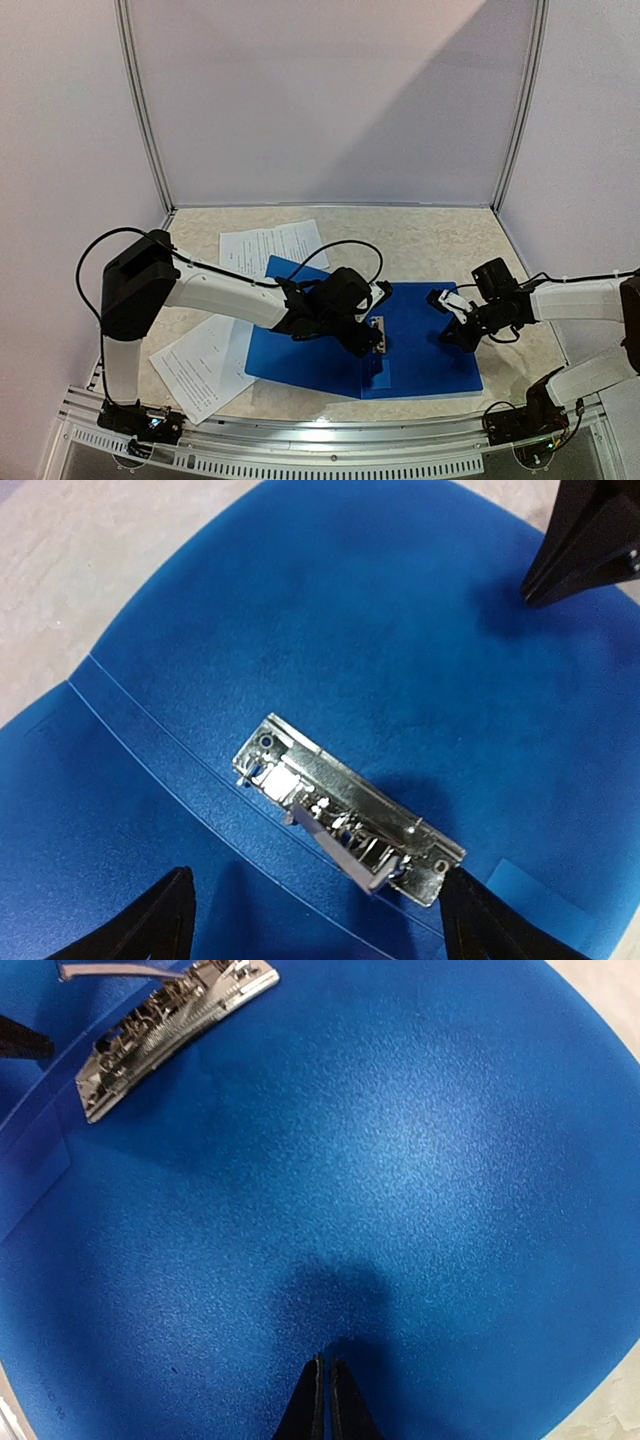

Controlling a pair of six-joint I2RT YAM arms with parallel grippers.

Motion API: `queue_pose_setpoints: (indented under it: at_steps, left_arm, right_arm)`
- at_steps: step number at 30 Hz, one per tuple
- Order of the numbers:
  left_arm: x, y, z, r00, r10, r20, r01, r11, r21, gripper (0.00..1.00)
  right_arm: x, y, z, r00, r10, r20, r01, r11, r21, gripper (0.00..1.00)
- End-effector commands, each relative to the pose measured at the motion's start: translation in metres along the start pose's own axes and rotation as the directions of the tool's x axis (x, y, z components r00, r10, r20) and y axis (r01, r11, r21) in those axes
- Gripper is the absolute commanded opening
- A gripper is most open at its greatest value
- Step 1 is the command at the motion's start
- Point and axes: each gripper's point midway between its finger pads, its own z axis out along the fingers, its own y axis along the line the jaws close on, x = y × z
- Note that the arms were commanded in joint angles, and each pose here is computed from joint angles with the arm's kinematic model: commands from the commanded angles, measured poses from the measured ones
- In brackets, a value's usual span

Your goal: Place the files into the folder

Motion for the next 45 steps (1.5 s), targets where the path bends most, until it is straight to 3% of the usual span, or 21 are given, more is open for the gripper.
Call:
queue_pose_setpoints:
  at_steps: [1,10,19,26,31,34,37,45]
  left_arm:
    - [-0.002,0.005,0.002,0.999,0.030,-0.019,-0.031,0.999,-0.034,0.86]
    - [-0.024,0.037,0.009,1.000,-0.022,0.013,0.023,0.996,-0.081,0.85]
    - [-0.063,0.108,0.022,0.996,-0.071,0.059,0.081,0.980,-0.181,0.84]
    - [-0.097,0.104,0.020,0.987,-0.118,0.109,0.133,0.981,-0.140,0.84]
    - [-0.116,0.101,-0.022,0.970,-0.161,0.181,0.188,0.972,-0.144,0.85]
    - [-0.110,0.108,-0.050,0.959,-0.220,0.180,0.251,0.952,-0.174,0.86]
    - [-0.077,0.123,-0.076,0.937,-0.323,0.133,0.346,0.909,-0.233,0.86]
    - [-0.007,0.133,-0.144,0.837,-0.542,0.076,0.546,0.818,-0.180,0.87]
  right_arm:
    - [0.016,-0.006,0.006,0.999,-0.002,-0.053,0.004,1.000,0.031,0.03]
    - [0.020,-0.004,0.009,0.997,0.002,-0.072,0.000,1.000,0.017,0.03]
    - [0.025,-0.004,0.011,0.996,0.005,-0.090,-0.003,1.000,0.014,0.03]
    - [0.025,-0.005,0.011,0.995,0.004,-0.095,-0.003,1.000,0.018,0.04]
    - [0.025,-0.005,0.011,0.996,0.002,-0.093,0.000,1.000,0.018,0.05]
    - [0.024,-0.006,0.011,0.996,0.000,-0.091,0.002,1.000,0.021,0.05]
    - [0.025,-0.006,0.011,0.996,0.002,-0.094,-0.001,1.000,0.020,0.06]
    - [0.026,-0.006,0.013,0.994,-0.008,-0.106,0.010,1.000,0.017,0.07]
